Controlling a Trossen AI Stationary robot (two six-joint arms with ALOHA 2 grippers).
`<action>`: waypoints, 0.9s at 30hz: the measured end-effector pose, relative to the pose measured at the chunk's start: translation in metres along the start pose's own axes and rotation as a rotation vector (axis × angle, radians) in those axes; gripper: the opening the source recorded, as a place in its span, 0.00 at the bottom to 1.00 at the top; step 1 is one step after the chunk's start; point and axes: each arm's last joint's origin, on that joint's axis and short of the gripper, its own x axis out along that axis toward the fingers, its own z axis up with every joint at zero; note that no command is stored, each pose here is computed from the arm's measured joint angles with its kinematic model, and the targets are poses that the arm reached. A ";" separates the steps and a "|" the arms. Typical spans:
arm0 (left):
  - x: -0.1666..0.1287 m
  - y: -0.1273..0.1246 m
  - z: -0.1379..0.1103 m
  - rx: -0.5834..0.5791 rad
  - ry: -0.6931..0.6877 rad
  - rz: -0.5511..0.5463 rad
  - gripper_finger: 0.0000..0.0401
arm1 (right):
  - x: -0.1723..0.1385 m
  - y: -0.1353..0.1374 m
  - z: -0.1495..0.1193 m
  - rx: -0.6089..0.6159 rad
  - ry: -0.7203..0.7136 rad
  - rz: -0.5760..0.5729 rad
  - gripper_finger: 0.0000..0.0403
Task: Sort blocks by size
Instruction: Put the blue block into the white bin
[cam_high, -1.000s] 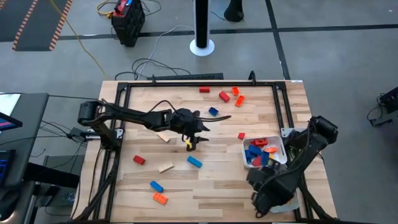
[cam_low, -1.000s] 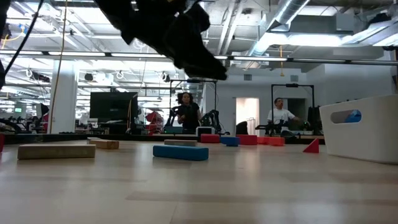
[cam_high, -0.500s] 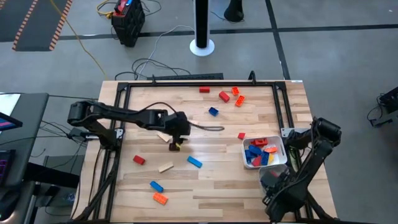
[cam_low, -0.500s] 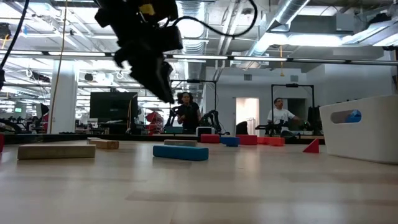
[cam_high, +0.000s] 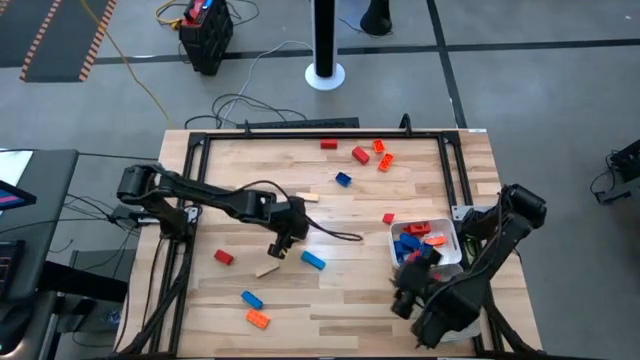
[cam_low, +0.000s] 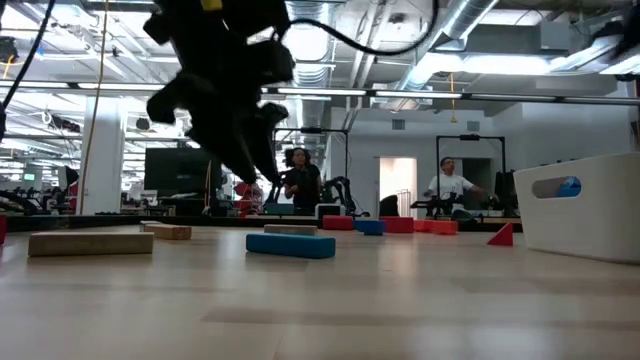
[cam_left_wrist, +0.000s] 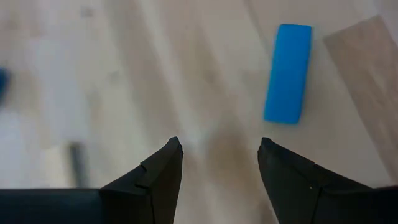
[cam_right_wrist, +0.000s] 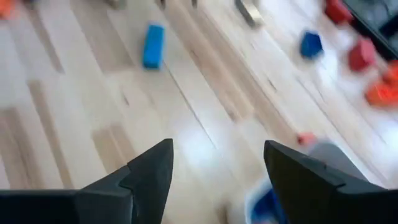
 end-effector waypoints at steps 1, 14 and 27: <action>0.007 -0.003 0.001 0.009 -0.001 -0.021 0.49 | 0.004 0.002 0.003 -0.011 -0.052 0.009 0.70; 0.040 -0.040 0.016 0.111 -0.084 -0.076 0.49 | 0.031 0.008 -0.007 -0.076 -0.066 0.032 0.70; 0.054 -0.049 -0.011 0.069 -0.106 -0.067 0.43 | 0.028 0.008 -0.010 -0.051 -0.093 0.030 0.70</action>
